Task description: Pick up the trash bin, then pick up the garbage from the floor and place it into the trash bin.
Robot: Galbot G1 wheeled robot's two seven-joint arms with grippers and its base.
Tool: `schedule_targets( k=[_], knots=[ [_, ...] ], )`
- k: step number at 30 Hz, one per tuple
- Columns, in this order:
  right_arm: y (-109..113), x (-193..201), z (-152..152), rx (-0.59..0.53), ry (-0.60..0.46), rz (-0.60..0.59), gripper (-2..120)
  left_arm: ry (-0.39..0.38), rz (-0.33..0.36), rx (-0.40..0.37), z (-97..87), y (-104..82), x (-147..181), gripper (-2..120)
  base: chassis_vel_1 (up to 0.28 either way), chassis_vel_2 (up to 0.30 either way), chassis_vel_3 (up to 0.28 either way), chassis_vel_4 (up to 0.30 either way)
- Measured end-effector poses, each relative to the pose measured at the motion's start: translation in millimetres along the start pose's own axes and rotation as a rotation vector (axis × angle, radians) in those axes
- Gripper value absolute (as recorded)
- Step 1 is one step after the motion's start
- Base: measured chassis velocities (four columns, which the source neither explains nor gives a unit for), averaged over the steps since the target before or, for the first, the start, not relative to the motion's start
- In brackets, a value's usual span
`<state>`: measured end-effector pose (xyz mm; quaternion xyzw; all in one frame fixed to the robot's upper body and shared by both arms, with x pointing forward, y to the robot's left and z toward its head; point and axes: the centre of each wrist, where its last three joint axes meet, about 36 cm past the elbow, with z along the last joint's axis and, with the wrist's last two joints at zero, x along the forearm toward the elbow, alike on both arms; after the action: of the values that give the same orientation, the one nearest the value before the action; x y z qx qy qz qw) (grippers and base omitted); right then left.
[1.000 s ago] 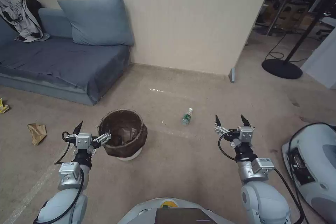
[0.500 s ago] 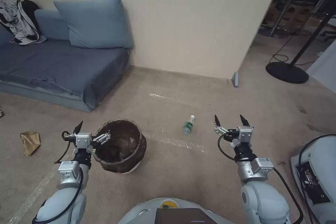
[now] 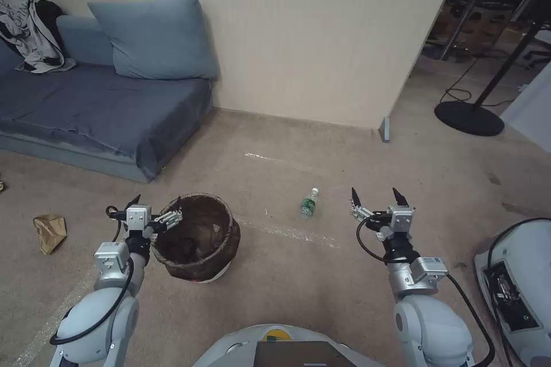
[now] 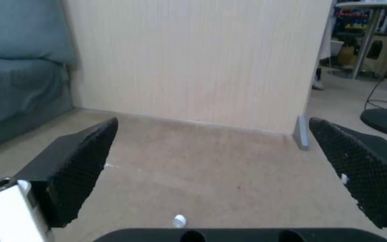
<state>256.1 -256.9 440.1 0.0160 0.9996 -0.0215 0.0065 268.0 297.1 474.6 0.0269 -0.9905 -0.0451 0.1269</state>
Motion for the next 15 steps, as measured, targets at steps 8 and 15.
schedule_targets(
  k=[8, 15],
  knots=[
    [1.2, -2.1, 5.7, -0.007, 0.013, 0.008, 100, 0.124, 0.029, -0.009, -7.6, 10.7, -28.4, 100, 0.0, 0.0, 0.0, 0.0],
    [0.5, -3.4, 11.9, -0.009, 0.026, 0.016, 100, 0.227, 0.034, -0.027, -3.9, 18.1, -44.6, 100, 0.0, 0.0, 0.0, 0.0]
  ],
)
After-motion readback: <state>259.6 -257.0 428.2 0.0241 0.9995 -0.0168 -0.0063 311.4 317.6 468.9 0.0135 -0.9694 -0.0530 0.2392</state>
